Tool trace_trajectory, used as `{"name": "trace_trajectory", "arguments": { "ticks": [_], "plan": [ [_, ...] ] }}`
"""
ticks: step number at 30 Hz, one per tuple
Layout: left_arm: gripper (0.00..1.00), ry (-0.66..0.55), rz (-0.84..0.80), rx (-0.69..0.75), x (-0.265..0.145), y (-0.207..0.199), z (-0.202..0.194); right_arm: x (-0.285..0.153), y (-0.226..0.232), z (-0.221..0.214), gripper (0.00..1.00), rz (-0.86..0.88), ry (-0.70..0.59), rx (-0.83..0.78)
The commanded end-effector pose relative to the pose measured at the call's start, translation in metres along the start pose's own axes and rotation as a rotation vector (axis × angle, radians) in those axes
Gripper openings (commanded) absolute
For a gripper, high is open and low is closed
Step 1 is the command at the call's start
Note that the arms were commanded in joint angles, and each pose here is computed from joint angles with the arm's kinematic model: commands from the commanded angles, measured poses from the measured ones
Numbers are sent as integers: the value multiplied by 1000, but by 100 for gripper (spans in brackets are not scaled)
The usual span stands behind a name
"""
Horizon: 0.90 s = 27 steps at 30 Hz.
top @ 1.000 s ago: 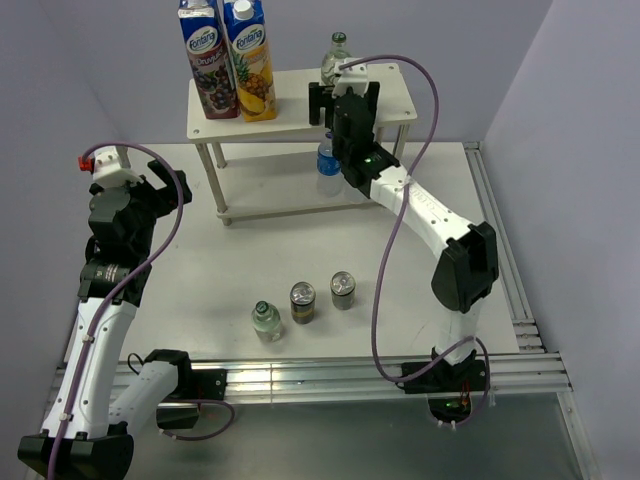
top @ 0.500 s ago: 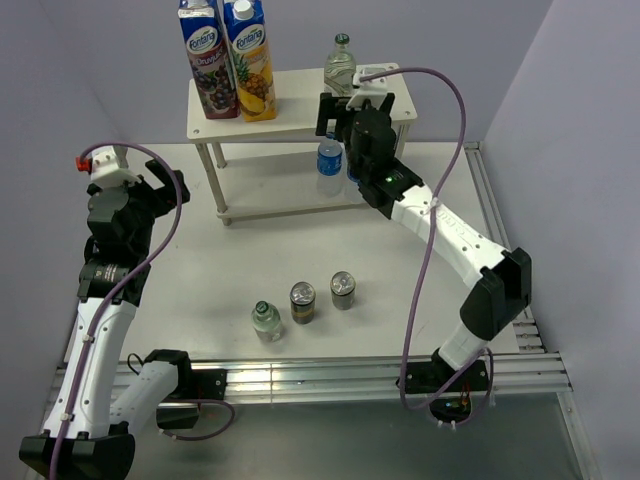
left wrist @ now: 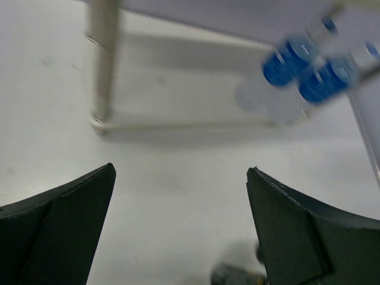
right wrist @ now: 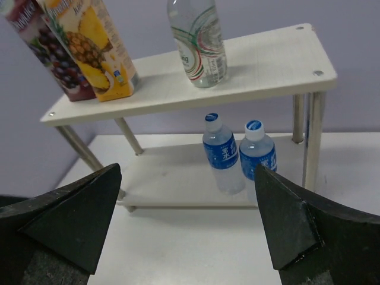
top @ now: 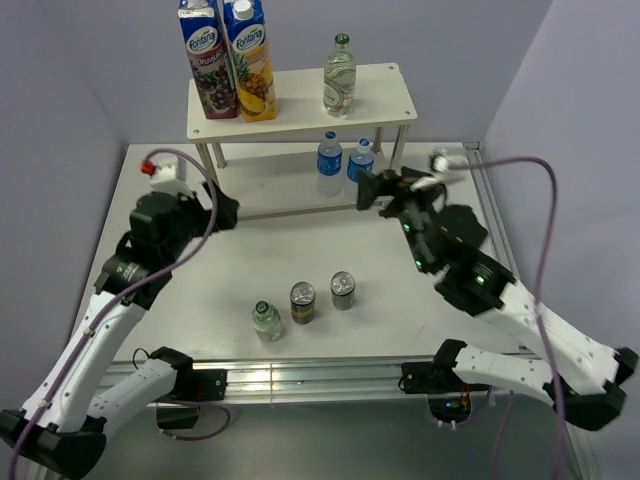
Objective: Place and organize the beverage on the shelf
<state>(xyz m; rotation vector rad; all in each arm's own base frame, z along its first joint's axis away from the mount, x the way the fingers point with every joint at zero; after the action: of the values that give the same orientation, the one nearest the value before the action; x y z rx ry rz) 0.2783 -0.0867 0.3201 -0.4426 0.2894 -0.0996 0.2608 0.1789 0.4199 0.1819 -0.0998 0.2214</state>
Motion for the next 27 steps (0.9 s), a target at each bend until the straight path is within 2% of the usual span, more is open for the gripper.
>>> {"name": "trace_trajectory", "arguments": {
  "ticks": [1,4,7,13,14,16,17,18,22,27],
  "plan": [
    [99,109,-49,-70,-32,-20,-38,-40,-27,-21,100,-54,66,64],
    [99,219,-111,-100,-59,-34,-74,-71,-45,-26,100,-51,85,107],
    [97,269,-112,-133,-79,-33,-95,-84,-58,-39,100,-77,124,99],
    [95,355,-100,-184,-91,-38,-139,-95,-70,-58,100,-101,162,81],
    [95,331,-75,-190,-89,-37,-142,-96,-71,-61,100,-105,167,81],
    [95,363,-75,-209,-98,-46,-161,-98,-74,-66,100,-116,175,73],
    [95,324,-22,-237,-97,-41,-162,-99,-75,-67,100,-118,180,70],
    [96,342,-37,-199,-107,-50,-173,-100,-78,-68,100,-127,177,72],
    [98,294,50,-110,-119,-46,-190,-104,-81,-65,100,-126,166,86],
    [99,251,153,-56,-119,-39,-206,-105,-81,-67,100,-124,171,85]
  ]
}}
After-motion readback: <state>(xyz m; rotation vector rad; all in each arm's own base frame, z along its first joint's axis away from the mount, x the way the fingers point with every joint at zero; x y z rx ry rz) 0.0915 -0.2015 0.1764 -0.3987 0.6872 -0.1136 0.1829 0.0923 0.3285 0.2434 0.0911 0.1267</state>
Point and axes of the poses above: each gripper's point midway between its finger pads, its own x axis out along the fingers, its own y axis along the line the jaws close on, z = x × y, the point moved 3 cm from there along -x, back along the fingers, and after that the axes turned 5 degrees about -x, right-handed, at the moved point
